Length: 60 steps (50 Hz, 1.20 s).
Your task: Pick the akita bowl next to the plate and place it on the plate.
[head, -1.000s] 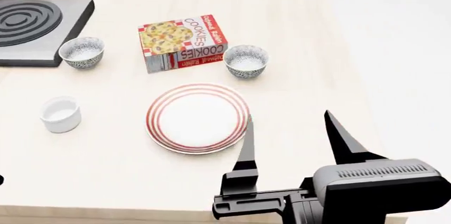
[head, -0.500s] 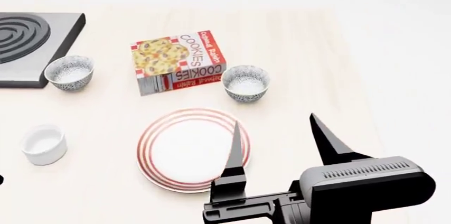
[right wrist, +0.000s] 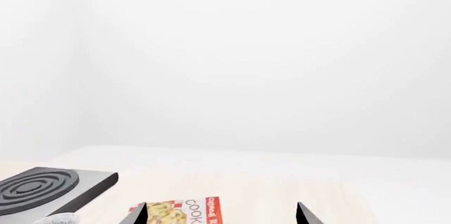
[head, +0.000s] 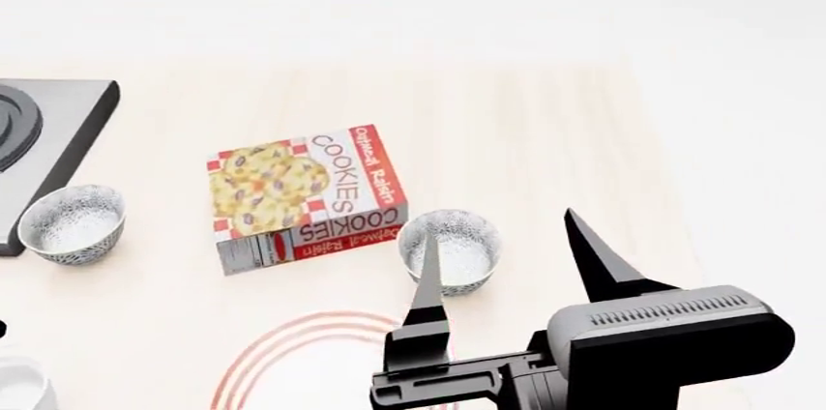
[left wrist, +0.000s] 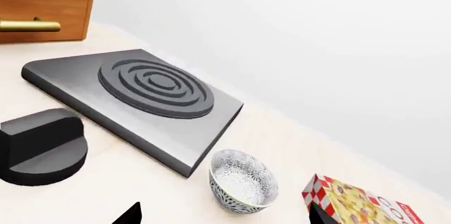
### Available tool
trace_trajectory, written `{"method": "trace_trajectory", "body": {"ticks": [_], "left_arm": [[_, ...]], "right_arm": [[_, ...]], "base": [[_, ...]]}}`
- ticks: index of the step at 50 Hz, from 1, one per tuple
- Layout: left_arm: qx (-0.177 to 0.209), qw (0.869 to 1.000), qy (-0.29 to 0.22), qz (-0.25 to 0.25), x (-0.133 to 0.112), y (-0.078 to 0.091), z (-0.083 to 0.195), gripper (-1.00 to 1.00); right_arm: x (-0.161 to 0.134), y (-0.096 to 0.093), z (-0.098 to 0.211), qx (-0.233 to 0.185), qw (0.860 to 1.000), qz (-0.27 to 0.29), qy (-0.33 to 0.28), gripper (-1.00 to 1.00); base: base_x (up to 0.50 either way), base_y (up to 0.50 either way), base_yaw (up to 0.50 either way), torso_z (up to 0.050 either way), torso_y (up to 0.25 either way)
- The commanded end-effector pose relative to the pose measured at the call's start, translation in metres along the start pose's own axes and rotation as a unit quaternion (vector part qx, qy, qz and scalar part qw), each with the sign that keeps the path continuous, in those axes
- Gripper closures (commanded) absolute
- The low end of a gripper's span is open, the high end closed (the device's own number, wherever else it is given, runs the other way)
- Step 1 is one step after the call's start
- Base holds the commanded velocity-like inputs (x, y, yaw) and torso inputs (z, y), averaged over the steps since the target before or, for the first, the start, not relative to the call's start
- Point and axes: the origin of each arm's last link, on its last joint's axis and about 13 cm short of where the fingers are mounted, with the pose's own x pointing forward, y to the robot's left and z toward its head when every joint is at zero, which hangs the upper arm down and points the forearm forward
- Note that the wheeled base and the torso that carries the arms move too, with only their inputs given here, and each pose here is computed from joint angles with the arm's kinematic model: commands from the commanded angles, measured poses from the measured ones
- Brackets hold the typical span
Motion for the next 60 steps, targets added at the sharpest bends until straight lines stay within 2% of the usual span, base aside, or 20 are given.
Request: {"method": "trace_trajectory", "body": {"ticks": [1,30,31,41,42,44,46,48,49,51,53,54,55,56,57,60], "left_arm": [[0.001,1.000,0.000,0.000,0.000,0.000,0.000,-1.00],[0.003,1.000,-0.001,0.000,-0.001,0.000,0.000,-1.00],[0.001,1.000,0.000,0.001,-0.001,0.000,0.001,-1.00],[0.001,1.000,0.000,0.000,-0.001,0.000,0.000,-1.00],[0.001,1.000,0.000,0.000,0.000,0.000,0.000,-1.00],[0.000,1.000,0.001,0.001,0.000,0.000,0.000,-1.00],[0.000,1.000,0.001,0.001,0.000,0.000,0.000,-1.00],[-0.001,1.000,0.001,0.001,0.000,0.000,-0.001,-1.00],[-0.001,1.000,0.001,0.001,0.000,0.000,0.000,-1.00],[-0.001,1.000,0.001,0.001,0.000,0.000,0.000,-1.00],[-0.001,1.000,0.001,0.001,0.000,0.000,0.000,-1.00],[-0.001,1.000,0.001,0.001,0.000,0.000,0.000,-1.00],[-0.001,1.000,0.001,0.002,0.000,0.001,-0.001,-1.00],[-0.001,1.000,0.001,0.002,0.000,0.001,-0.001,-1.00],[-0.001,1.000,0.000,0.002,0.000,0.000,0.000,-1.00],[0.000,1.000,0.000,0.002,0.000,0.000,0.000,-1.00]], "right_arm": [[0.000,-0.001,0.000,0.000,1.000,-0.002,0.001,-1.00],[0.001,0.000,-0.002,0.001,1.000,-0.007,0.003,-1.00],[0.002,-0.001,-0.004,0.009,1.000,-0.013,0.008,-1.00],[0.014,-0.008,-0.010,-0.023,0.996,-0.055,0.074,-1.00],[0.020,-0.009,-0.010,-0.035,0.992,-0.054,0.107,-1.00],[0.025,-0.012,-0.010,-0.044,0.989,-0.071,0.123,-1.00],[0.031,-0.014,-0.012,-0.068,0.985,-0.073,0.137,-1.00],[0.035,-0.015,-0.011,-0.065,0.985,-0.075,0.141,-1.00],[0.039,-0.017,-0.013,-0.080,0.982,-0.082,0.147,-1.00],[0.045,-0.018,-0.015,-0.073,0.982,-0.055,0.165,-1.00],[0.047,-0.018,-0.015,-0.075,0.982,-0.062,0.164,-1.00],[0.055,-0.020,-0.016,-0.105,0.976,-0.075,0.173,-1.00],[0.058,-0.021,-0.016,-0.109,0.976,-0.080,0.174,-1.00],[0.058,-0.021,-0.016,-0.109,0.976,-0.080,0.174,-1.00],[0.064,-0.022,-0.015,-0.114,0.968,-0.069,0.211,-1.00],[0.070,-0.022,-0.012,-0.098,0.969,-0.068,0.218,-1.00]], "base": [[0.50,0.00,0.00,0.000,0.000],[0.50,0.00,0.00,0.000,0.000],[0.00,0.00,0.00,0.000,0.000],[0.00,0.00,0.00,0.000,0.000],[0.00,0.00,0.00,0.000,0.000],[0.00,0.00,0.00,0.000,0.000],[0.00,0.00,0.00,0.000,0.000],[0.00,0.00,0.00,0.000,0.000],[0.00,0.00,0.00,0.000,0.000],[0.00,0.00,0.00,0.000,0.000],[0.00,0.00,0.00,0.000,0.000],[0.00,0.00,0.00,0.000,0.000],[0.00,0.00,0.00,0.000,0.000],[0.00,0.00,0.00,0.000,0.000],[0.00,0.00,0.00,0.000,0.000],[0.00,0.00,0.00,0.000,0.000]]}}
